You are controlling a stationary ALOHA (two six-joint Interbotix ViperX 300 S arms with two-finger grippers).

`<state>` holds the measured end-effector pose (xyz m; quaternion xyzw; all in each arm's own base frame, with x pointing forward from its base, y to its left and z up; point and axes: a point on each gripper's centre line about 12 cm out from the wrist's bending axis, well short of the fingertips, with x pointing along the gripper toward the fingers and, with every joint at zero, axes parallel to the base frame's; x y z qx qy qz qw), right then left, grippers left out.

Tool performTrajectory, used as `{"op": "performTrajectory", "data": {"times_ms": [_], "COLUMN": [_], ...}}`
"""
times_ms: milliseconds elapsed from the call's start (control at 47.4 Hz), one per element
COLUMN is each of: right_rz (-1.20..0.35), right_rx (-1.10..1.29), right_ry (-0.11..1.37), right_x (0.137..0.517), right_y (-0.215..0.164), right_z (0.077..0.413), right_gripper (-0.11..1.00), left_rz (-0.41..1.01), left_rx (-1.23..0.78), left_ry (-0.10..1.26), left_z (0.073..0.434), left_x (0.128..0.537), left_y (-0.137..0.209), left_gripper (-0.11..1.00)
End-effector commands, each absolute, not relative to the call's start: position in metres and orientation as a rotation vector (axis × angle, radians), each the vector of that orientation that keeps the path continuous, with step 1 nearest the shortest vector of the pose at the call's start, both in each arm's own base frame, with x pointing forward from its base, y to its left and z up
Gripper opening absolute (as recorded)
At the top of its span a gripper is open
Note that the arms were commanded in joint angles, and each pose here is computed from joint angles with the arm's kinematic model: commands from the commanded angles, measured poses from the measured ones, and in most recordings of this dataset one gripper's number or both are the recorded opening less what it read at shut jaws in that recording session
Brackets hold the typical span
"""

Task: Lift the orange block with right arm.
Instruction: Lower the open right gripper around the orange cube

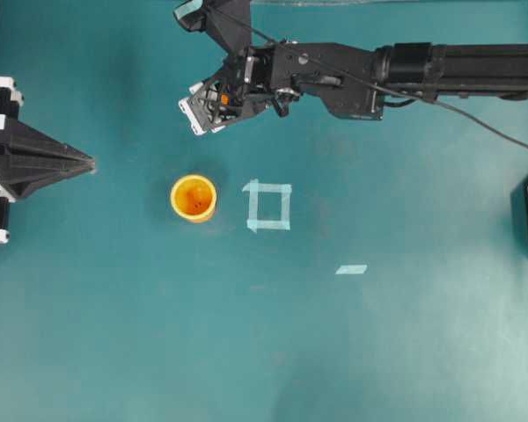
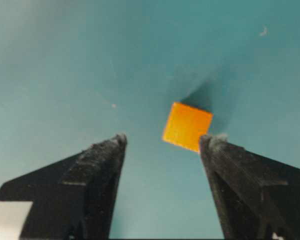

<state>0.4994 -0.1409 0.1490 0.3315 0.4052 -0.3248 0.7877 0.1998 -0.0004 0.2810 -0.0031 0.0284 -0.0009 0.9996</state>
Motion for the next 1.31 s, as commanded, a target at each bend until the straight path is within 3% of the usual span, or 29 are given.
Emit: {"op": "performTrajectory", "data": {"times_ms": [0,464,1287], "right_rz": [-0.686,-0.698,-0.728], "right_rx": [0.715,0.705,0.700], "right_ry": [0.823,0.862,0.859], "right_x": [0.505,0.509,0.510], "right_y": [-0.143,-0.145,-0.163], "right_z": [0.167,0.140,0.131], "right_gripper": [0.62,0.62,0.62], "left_rz": [-0.002,-0.004,-0.002], "left_rx": [-0.005,-0.005,-0.006], "left_ry": [0.031,0.029,0.049], "left_z": [0.291,0.291,0.286], "left_x": [0.203,0.203,0.206], "left_y": [0.000,-0.001,0.000], "left_gripper": [0.00,0.00,0.00]}}
